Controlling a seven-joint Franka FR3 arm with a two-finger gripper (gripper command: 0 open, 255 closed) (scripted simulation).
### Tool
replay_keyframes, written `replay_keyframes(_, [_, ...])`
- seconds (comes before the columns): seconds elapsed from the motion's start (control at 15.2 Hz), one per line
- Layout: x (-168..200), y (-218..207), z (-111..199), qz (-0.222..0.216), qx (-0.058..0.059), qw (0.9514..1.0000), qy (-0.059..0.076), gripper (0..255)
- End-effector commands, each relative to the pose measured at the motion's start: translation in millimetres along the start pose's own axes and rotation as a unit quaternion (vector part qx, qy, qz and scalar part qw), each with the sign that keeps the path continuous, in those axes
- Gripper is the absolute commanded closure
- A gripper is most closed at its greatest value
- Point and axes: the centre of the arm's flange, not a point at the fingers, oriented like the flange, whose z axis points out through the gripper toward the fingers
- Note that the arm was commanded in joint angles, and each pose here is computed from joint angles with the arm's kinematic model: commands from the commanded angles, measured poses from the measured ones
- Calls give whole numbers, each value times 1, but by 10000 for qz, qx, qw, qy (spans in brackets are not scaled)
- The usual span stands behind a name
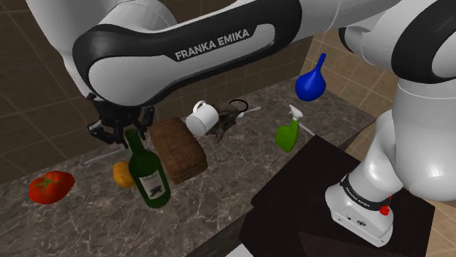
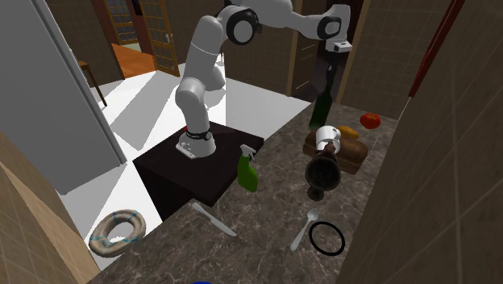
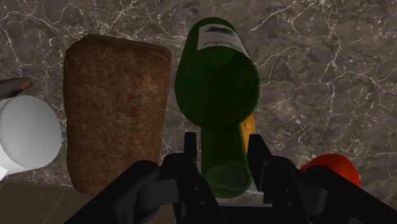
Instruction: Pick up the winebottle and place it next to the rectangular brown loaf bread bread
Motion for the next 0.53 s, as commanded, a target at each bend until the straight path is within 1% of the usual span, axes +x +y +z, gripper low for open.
replay_keyframes(0.0, [-1,0,11,1,4,10000,4,255])
replay_keyframes(0.33, [-4,0,37,1,4,10000,4,255])
replay_keyframes(0.46, [-4,0,37,1,4,10000,4,255])
